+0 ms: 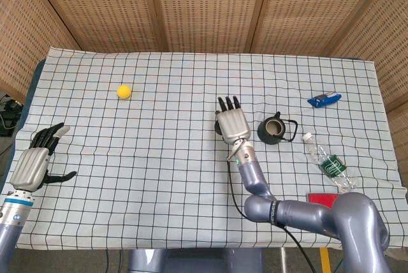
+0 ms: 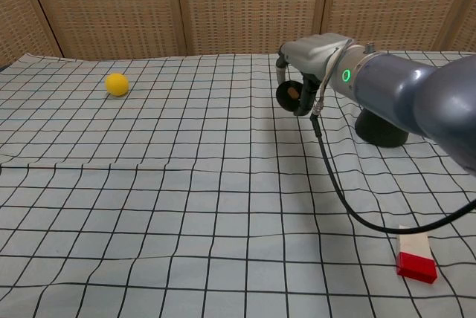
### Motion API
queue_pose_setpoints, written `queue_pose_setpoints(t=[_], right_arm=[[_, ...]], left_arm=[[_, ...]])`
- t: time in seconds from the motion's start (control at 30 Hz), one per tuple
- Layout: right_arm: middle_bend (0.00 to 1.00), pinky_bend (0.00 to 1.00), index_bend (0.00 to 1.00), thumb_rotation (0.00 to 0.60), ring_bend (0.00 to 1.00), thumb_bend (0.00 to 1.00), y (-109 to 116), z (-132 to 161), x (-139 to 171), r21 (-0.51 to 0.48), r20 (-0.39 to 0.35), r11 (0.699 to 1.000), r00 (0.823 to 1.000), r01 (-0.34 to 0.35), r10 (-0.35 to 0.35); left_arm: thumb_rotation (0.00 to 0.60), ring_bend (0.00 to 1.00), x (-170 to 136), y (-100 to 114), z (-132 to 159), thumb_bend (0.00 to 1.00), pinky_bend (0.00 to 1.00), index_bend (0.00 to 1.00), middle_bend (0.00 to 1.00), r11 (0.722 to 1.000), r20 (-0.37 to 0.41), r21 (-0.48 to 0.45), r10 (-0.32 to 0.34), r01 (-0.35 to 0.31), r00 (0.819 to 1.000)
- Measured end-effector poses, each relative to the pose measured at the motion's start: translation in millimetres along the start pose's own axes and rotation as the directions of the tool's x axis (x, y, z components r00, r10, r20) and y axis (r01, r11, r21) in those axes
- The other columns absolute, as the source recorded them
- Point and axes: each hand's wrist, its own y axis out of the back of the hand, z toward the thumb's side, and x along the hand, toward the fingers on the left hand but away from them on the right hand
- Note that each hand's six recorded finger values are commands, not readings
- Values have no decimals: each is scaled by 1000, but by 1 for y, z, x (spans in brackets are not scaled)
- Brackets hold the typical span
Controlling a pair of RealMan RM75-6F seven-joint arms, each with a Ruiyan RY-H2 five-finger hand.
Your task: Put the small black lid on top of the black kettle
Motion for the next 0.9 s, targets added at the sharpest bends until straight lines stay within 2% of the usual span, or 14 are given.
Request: queue_pose_setpoints(t=[0.23,0.37,0.47,0.67,0.9], right_arm=[[112,0,480,600,0,495,11,-43,5,6,82,1000,997,14,-15],[112,0,480,600,0,494,8,-86,11,8,166,1000,986,-7,5],[111,0,480,600,0,494,4,-102,14,5,197,1000,980,-22,21],[109,0,480,600,0,494,-4,-119,19,-2,230,999,972,-51,51],[106,0,480,600,0,494,-14,-121,19,-3,231,998,971,-66,65]], left_arm=[[600,0,-1,0,2,11,0,11,0,1000,3,11,1,-1,1000],[600,0,-1,0,0,12,0,11,0,1000,-13,22,4,-4,1000],[600,0,-1,1,0,11,0,11,0,1000,-15,24,10,-10,1000],[600,0,-1,0,-1,11,0,11,0,1000,-21,30,6,-5,1000],[600,0,-1,0,0,11,0,11,0,999,-19,33,4,-3,1000]])
